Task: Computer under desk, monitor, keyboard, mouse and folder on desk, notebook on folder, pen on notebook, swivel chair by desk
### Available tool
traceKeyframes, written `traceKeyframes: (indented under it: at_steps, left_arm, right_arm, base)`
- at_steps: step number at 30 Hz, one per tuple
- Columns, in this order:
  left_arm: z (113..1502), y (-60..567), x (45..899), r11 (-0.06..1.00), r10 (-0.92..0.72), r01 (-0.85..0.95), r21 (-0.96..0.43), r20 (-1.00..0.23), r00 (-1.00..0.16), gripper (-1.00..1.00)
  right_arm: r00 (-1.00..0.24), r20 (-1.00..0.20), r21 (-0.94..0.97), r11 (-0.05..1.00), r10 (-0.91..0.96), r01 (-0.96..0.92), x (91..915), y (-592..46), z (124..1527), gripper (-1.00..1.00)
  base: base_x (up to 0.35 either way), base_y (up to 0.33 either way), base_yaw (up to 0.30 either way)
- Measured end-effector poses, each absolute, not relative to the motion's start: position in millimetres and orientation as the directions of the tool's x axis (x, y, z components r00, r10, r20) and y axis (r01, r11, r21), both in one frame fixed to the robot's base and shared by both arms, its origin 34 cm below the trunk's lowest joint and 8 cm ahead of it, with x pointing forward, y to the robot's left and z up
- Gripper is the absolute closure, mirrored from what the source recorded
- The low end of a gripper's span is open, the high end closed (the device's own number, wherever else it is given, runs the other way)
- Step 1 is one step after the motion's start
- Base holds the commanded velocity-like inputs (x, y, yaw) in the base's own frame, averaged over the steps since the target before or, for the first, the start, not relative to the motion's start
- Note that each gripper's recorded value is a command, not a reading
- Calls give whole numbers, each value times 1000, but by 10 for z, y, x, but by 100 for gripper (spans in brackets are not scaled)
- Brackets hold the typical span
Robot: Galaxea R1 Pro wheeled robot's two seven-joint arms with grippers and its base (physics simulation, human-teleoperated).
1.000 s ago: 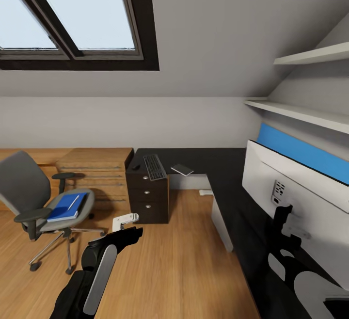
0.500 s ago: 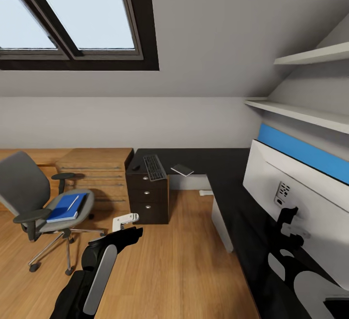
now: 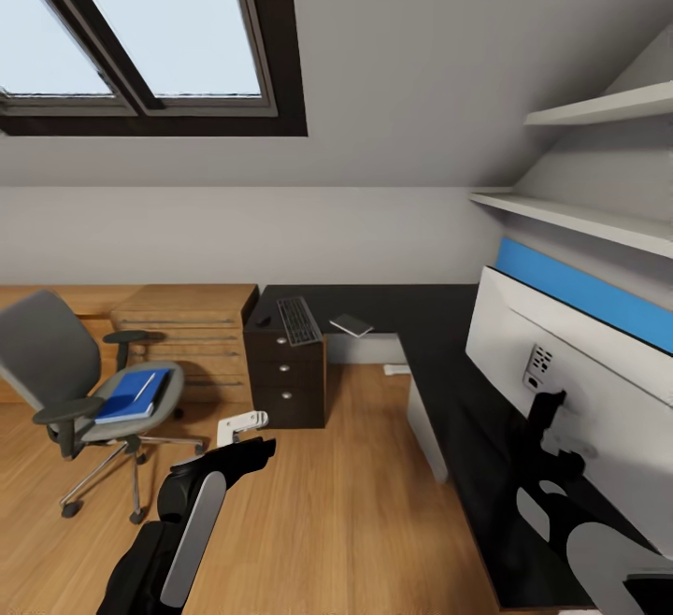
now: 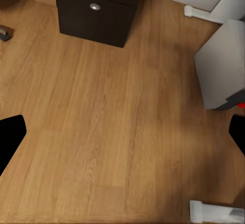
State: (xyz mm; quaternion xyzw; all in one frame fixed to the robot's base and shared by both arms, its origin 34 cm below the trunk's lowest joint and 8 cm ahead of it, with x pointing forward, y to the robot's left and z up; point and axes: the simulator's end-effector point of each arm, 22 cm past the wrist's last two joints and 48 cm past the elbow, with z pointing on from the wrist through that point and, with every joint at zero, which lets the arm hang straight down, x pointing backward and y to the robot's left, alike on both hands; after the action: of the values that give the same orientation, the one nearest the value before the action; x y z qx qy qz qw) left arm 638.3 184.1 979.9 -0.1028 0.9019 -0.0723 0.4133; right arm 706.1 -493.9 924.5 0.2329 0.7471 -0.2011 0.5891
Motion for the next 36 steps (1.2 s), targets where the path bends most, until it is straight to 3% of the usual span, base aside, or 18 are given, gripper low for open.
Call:
traceKeyframes:
  at_steps: [17, 36]
  left_arm:
    - [9797, 1839, 6382, 968, -245, -125, -216, -730, -638, -100]
    - [9503, 1809, 6304, 972, -230, -132, -192, -689, -687, -100]
  right_arm:
    - [-197, -974, -24, 809, 114, 587, 7059, -4934, 9241, -100]
    - [-197, -974, -24, 812, 112, 584, 7061, -4917, 9245, -100]
  base:
    - [-310, -23, 0]
    - [40, -335, 0]
